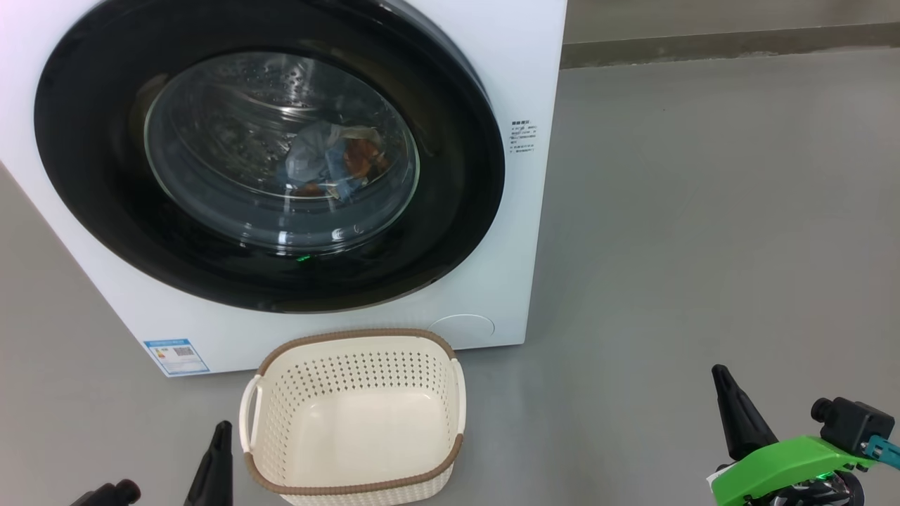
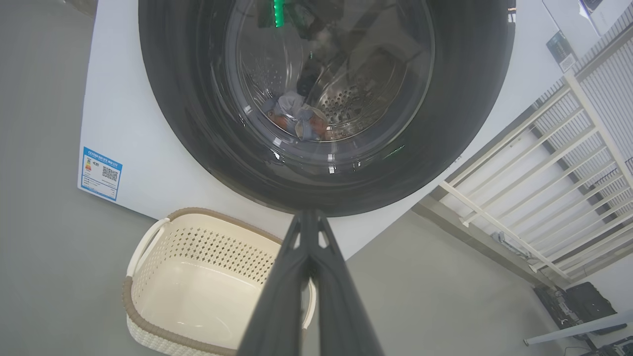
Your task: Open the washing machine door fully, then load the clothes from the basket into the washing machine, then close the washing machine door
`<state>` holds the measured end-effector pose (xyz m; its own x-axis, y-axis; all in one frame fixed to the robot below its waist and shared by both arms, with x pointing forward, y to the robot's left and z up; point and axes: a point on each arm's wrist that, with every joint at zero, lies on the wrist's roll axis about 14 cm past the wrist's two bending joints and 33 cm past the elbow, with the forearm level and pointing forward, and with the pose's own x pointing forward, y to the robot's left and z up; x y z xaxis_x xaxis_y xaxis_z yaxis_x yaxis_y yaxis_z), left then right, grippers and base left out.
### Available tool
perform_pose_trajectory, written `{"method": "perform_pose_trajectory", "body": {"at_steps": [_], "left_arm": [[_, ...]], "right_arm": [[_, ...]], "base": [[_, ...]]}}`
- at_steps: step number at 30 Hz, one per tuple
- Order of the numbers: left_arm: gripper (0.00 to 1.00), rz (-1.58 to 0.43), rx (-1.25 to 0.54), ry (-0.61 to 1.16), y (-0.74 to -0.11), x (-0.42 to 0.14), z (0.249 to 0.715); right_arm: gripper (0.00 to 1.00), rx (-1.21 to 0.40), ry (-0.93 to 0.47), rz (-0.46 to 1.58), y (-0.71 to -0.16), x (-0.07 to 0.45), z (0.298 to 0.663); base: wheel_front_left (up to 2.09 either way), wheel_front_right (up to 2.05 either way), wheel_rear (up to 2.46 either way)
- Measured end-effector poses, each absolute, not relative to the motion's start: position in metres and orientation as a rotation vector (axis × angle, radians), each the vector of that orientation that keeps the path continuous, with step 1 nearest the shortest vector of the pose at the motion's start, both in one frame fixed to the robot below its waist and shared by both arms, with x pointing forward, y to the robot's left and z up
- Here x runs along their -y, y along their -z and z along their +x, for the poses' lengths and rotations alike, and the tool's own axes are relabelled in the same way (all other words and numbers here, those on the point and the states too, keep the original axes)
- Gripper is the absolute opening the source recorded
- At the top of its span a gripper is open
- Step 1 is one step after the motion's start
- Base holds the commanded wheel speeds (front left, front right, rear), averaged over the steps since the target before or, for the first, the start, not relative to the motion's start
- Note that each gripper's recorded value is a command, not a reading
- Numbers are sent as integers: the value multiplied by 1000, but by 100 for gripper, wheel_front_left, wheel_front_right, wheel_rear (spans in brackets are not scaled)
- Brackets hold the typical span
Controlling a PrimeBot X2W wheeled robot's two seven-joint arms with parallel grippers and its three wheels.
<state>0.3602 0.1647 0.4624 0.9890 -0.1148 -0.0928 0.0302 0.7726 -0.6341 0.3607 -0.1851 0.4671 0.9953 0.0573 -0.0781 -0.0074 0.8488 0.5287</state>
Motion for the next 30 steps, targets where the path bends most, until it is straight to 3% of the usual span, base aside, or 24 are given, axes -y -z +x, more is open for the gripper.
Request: {"method": "perform_pose_trajectory", "body": {"at_steps": [30], "left_arm": [[0,-945,-146,3,-462,-175,364]], "right_arm": [[0,-105,42,868,-467,194,366]], "base": [[0,0,0]]}}
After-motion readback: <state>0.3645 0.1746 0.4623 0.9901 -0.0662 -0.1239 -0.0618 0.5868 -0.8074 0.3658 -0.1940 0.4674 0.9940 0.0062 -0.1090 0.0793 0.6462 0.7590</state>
